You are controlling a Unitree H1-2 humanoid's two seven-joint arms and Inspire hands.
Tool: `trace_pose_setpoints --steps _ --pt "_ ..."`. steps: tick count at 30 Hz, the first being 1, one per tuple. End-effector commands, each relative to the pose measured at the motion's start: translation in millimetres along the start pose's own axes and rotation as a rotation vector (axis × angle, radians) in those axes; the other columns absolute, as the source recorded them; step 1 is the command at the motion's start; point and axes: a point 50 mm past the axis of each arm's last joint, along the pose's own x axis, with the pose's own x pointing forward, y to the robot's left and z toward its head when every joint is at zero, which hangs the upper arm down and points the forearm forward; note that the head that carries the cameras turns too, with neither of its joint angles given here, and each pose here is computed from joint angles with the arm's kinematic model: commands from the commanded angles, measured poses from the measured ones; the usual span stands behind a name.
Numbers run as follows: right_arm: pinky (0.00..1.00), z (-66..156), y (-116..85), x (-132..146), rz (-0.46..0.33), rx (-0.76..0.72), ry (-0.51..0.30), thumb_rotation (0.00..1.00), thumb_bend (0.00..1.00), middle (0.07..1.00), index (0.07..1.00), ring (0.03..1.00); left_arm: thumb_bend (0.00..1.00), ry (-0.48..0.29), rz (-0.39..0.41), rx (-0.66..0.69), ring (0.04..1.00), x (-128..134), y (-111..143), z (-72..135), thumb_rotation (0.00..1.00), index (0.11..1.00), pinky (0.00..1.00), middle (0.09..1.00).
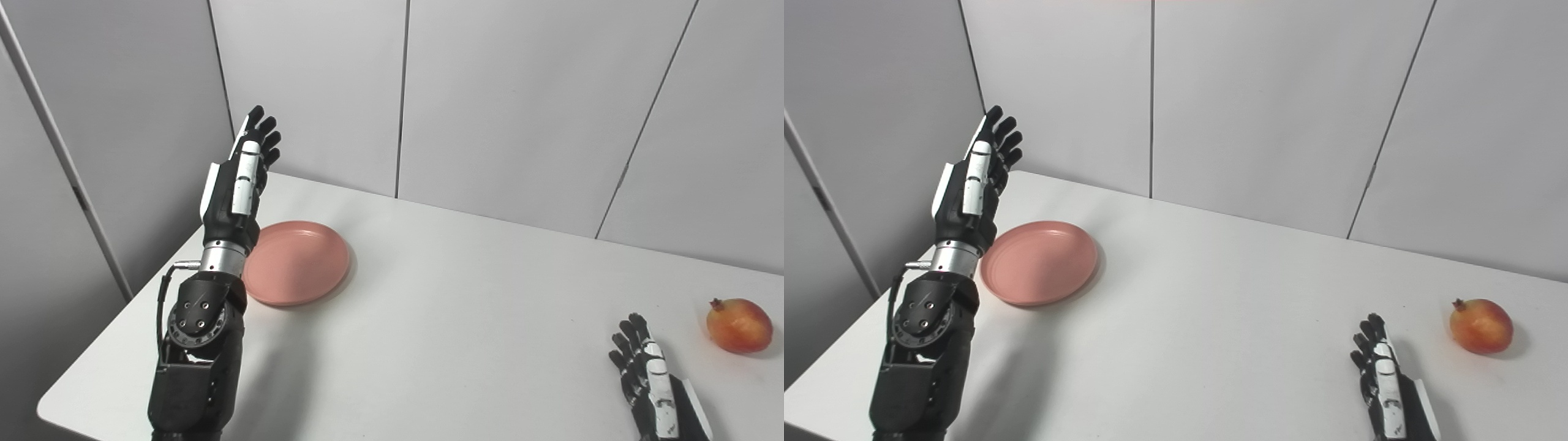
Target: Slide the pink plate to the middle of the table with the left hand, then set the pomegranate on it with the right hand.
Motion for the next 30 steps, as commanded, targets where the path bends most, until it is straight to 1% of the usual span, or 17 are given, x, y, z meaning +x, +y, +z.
trace_pose_setpoints --steps 1,6,10,18,24,30 --pt "1.0 -5.5 2.1 -2.8 -0.007 0.018 0.011 1.0 0.3 1.0 1.0 1.0 0.41 -0.076 0.01 -0.006 0.939 17.5 2.1 19.3 1.0 0.924 0.93 0.941" --pt "1.0 -5.2 0.8 -3.2 -0.005 0.012 0.012 1.0 0.29 1.0 1.0 1.0 0.4 -0.034 0.048 -0.051 0.94 22.5 19.7 16.8 1.0 0.93 0.95 0.942" --pt "1.0 -4.8 0.2 -2.9 -0.002 0.02 0.009 1.0 0.28 1.0 1.0 1.0 0.4 -0.014 0.076 -0.044 0.936 24.4 32.0 12.9 1.0 0.924 0.94 0.936" --pt "1.0 -5.0 -1.8 -4.0 0.001 0.033 0.012 1.0 0.29 1.0 1.0 1.0 0.42 0.007 0.096 -0.068 0.946 27.4 55.3 4.9 1.0 0.94 0.95 0.952" --pt "1.0 -3.5 -2.7 -5.2 0.004 0.016 0.017 1.0 0.3 1.0 1.0 1.0 0.41 0.028 0.113 -0.086 0.947 28.3 68.7 -1.3 1.0 0.93 0.96 0.948" --pt "1.0 -2.5 -2.6 -5.9 0.007 0.013 0.016 1.0 0.3 1.0 1.0 1.0 0.4 0.054 0.116 -0.095 0.963 26.6 81.4 -7.7 1.0 0.946 0.98 0.963"
